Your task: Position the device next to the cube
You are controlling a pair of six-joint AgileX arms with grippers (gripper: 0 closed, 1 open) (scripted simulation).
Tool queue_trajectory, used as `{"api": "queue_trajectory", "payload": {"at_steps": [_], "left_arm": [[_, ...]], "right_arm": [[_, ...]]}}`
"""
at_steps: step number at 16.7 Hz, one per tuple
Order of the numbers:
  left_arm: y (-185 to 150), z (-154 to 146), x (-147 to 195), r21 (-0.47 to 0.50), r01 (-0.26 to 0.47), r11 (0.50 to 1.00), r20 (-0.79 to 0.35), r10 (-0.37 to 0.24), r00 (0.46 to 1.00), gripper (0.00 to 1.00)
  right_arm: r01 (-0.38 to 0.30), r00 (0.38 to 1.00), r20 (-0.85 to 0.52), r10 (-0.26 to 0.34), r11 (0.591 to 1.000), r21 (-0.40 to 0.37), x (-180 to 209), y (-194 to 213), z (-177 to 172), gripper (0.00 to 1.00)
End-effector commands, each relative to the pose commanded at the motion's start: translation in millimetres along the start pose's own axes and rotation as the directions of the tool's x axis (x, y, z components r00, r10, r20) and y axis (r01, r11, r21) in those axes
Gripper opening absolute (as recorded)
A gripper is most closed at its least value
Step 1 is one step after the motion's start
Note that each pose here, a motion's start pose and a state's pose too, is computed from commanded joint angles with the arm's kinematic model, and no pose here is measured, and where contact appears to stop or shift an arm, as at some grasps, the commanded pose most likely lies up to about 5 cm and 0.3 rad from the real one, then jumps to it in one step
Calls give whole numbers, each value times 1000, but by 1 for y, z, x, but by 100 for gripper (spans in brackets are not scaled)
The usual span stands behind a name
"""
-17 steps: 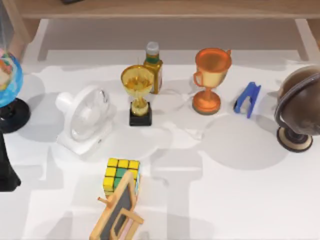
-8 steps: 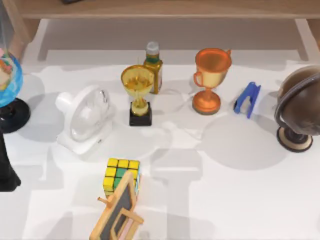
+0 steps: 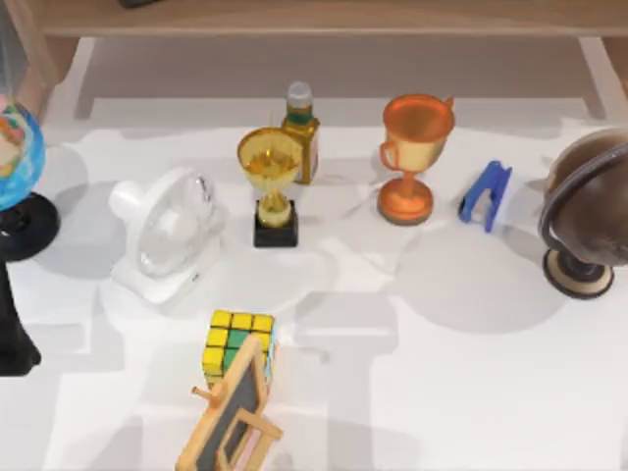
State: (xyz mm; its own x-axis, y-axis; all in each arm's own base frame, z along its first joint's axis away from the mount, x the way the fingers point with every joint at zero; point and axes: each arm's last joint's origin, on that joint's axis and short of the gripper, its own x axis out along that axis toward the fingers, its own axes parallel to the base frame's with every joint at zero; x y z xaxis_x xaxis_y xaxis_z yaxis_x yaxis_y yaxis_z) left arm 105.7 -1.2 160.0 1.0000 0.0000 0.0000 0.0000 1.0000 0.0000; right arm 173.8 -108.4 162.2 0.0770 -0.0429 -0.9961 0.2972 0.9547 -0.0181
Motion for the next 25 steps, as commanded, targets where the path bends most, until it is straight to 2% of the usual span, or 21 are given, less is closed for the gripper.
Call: {"api": "queue_trajectory", "payload": {"at_steps": [5,8,12,16,19,21,25], "left_arm": [[0,0,0,0,0,1000,0,0,1000,100],[0,0,0,0,0,1000,0,0,1000,100],[0,0,0,0,0,1000,0,0,1000,100],[0,0,0,0,0,1000,0,0,1000,100],[0,0,0,0,0,1000,0,0,1000,100],[0,0,0,0,0,1000,0,0,1000,100],[0,0,0,0,0,1000,0,0,1000,100]], "right_arm": [[11,993,114,-4,998,-61,-45,36,25,0],[0,980,200,20,995,-100,-77,67,39,0],[-49,953,290,93,986,-157,-117,117,51,0],[-121,933,309,186,969,-217,-144,176,53,0],[-168,933,271,236,953,-252,-149,224,48,0],[-183,944,222,246,946,-267,-143,256,43,0],[-168,974,103,204,945,-280,-113,315,27,0]]}}
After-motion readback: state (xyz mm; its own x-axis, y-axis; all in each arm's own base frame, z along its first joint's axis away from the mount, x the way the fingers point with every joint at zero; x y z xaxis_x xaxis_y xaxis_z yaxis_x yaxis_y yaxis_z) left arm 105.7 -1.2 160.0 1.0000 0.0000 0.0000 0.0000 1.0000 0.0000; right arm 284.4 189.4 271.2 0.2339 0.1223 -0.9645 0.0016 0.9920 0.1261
